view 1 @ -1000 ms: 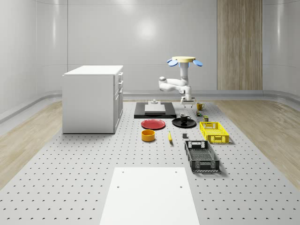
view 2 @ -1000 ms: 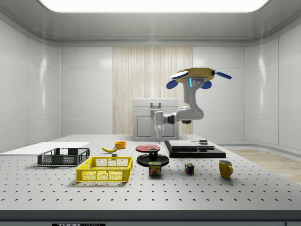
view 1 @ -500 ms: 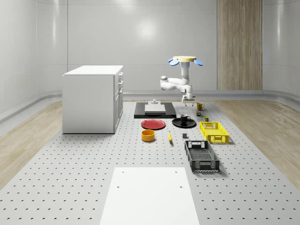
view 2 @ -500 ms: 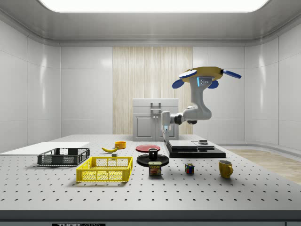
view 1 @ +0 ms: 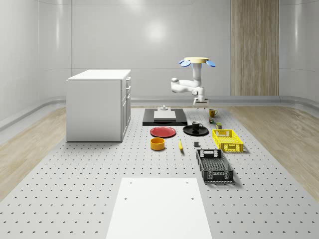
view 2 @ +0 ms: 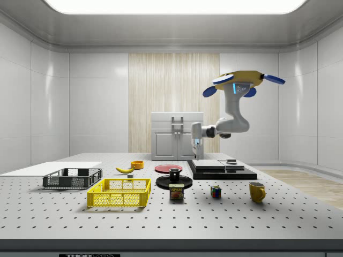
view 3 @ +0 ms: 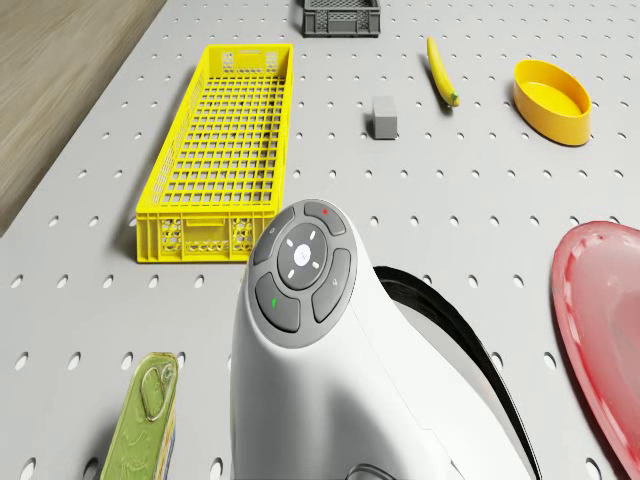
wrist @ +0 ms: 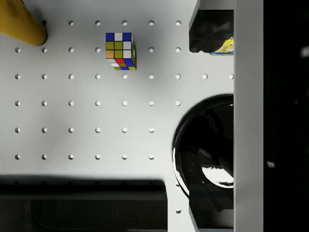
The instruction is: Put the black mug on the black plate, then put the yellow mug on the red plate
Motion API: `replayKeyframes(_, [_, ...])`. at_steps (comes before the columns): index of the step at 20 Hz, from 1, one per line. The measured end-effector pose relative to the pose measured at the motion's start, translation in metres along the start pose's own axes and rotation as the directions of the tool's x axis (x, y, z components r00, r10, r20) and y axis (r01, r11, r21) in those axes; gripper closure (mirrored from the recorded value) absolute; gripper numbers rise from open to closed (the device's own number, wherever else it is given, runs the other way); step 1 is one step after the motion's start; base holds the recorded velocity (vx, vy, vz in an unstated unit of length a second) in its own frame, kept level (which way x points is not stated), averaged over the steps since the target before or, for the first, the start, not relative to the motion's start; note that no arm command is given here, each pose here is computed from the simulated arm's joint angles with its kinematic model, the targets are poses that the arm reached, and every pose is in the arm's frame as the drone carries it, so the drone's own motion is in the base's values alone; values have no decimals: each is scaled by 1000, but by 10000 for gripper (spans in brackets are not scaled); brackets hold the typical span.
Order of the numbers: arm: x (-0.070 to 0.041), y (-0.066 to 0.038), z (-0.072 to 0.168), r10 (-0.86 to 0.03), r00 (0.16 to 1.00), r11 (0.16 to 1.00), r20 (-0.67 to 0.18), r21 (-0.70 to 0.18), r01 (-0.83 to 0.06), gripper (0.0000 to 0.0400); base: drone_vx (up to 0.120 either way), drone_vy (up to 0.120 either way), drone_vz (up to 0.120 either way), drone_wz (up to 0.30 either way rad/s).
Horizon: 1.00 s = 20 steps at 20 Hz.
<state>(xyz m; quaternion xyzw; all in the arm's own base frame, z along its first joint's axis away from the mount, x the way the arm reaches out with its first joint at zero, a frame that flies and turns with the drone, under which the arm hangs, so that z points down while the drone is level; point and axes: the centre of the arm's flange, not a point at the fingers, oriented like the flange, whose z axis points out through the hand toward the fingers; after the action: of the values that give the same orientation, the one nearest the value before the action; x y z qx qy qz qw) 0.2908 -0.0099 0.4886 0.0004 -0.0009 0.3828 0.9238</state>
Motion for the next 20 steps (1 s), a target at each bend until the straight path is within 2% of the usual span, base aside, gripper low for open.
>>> replayKeyframes(20, [0,0,0,0,1000,1000,0,0,0,0,-120,120,0,0])
